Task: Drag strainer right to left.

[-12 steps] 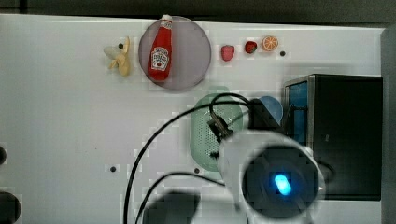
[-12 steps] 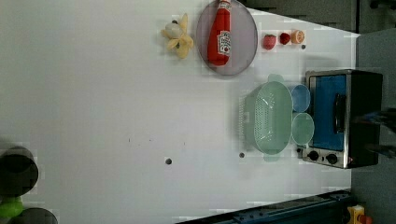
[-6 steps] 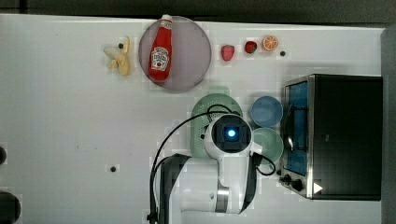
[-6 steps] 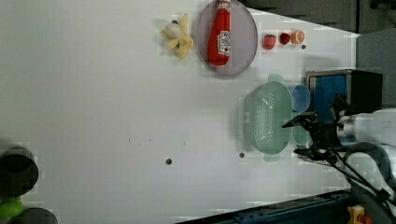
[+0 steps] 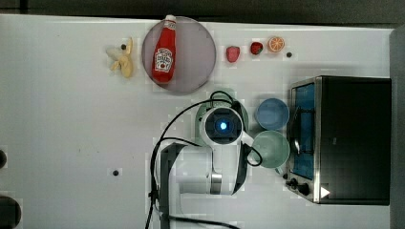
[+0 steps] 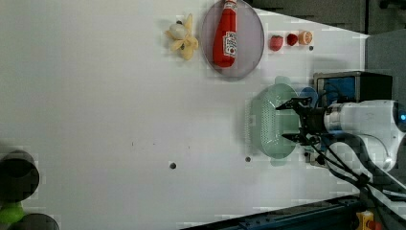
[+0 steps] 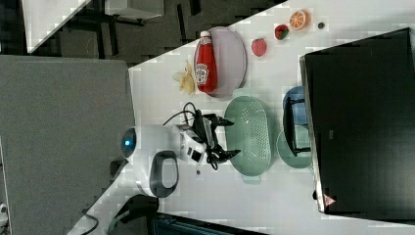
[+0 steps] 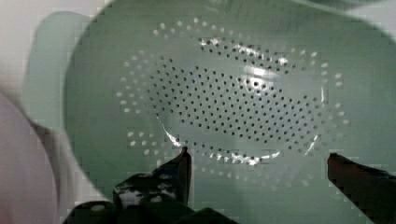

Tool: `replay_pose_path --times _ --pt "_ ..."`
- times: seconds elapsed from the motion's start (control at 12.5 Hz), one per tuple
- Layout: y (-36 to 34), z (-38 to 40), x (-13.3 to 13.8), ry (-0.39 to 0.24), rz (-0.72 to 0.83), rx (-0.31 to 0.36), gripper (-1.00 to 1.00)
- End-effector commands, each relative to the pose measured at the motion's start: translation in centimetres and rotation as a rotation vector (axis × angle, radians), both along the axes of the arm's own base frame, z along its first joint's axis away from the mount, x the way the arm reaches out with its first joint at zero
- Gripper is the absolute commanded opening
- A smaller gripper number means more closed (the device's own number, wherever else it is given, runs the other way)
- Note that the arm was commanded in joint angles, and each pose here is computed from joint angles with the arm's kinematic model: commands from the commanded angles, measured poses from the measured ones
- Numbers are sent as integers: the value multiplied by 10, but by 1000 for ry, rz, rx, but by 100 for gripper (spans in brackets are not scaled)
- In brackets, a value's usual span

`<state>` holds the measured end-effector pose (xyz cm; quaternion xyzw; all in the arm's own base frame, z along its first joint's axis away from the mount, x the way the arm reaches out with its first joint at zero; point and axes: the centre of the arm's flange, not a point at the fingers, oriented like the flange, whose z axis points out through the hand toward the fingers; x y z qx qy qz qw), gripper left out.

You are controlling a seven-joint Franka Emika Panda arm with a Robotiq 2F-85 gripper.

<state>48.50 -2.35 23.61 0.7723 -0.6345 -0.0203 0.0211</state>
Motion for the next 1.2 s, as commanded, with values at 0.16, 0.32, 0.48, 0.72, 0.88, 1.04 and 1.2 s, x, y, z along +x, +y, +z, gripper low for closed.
replay_pose_path --times 0.16,0.32,0.48,0.72,0.88,1.04,1.2 --pt "17 -49 -2 -26 -72 -10 100" --pt "25 -65 -3 -43 -97 -9 100" --pt "39 -75 -6 -26 -113 -8 100" --pt "66 -78 -8 -23 -90 -3 100" --pt "86 -77 -8 -27 -68 2 100" --pt "107 -77 -11 -26 -66 4 100" --pt "131 -79 -17 -16 -96 3 100"
